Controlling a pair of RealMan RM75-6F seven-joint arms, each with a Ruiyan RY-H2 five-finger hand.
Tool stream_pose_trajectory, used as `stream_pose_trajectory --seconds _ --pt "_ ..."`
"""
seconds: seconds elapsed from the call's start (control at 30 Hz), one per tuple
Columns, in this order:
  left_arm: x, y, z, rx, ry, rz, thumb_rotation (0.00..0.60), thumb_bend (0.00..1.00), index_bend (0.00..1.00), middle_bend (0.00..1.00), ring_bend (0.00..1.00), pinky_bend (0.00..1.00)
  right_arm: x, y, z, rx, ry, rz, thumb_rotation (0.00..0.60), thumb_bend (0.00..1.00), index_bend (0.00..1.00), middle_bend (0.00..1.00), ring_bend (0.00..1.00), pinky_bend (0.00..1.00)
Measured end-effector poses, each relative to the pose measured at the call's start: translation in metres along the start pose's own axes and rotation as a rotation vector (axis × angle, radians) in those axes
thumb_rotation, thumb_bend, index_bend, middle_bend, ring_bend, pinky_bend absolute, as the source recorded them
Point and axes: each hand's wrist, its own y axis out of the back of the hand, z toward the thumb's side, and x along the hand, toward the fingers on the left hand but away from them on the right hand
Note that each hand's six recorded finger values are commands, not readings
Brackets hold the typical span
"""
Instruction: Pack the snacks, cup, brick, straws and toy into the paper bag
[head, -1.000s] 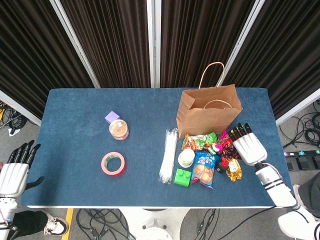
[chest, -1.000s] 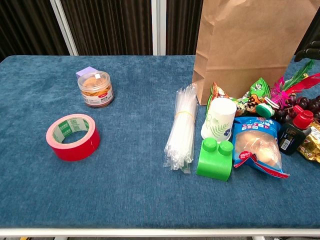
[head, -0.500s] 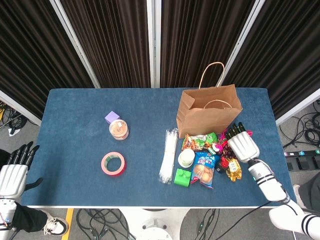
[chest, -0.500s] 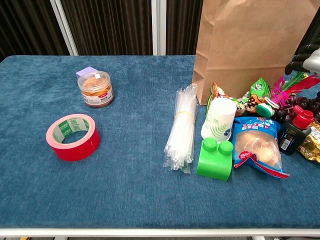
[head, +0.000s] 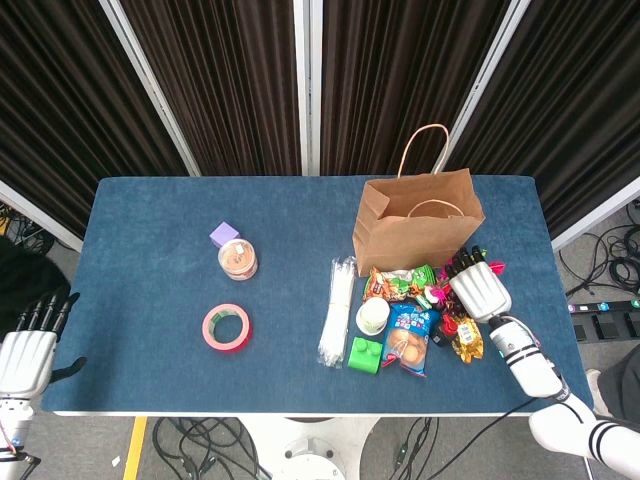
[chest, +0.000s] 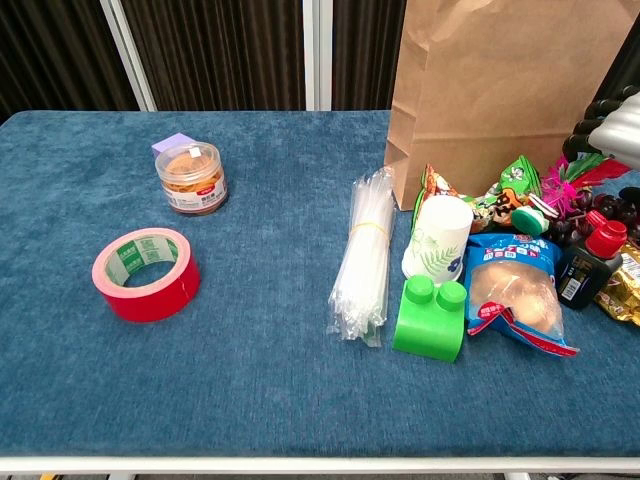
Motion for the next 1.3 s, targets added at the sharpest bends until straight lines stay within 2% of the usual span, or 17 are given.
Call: stream_pose_trajectory --seconds 0.27,0.67,1.13,1.3 --pt "0.0 -0.002 0.0 0.001 -0.001 -0.002 0.6 0.18 0.11 0.1 0.01 0.14 -0.006 0.0 0.003 -0.006 -0.004 -0.013 0.6 0.19 0.39 0.34 0.24 0.32" --pt "0.0 -0.004 -0.001 -0.002 0.0 -0.005 0.6 0.18 0.11 0.11 0.01 0.14 -0.008 0.003 0.005 -0.043 -0.008 -0.058 0.6 0.24 0.64 0.52 0.41 0.51" --pt "0.001 -0.007 0.005 -0.002 -0.014 -0.018 0.6 0.18 0.11 0.11 0.01 0.14 -0.007 0.003 -0.005 -0.074 -0.037 -0.083 0.6 0.34 0.83 0.66 0.57 0.68" --pt "0.001 -0.008 0.006 -0.001 -0.018 -0.021 0.6 0.18 0.11 0.1 0.01 0.14 -0.006 0.004 -0.013 -0.104 -0.055 -0.096 0.6 0.37 0.87 0.7 0.6 0.71"
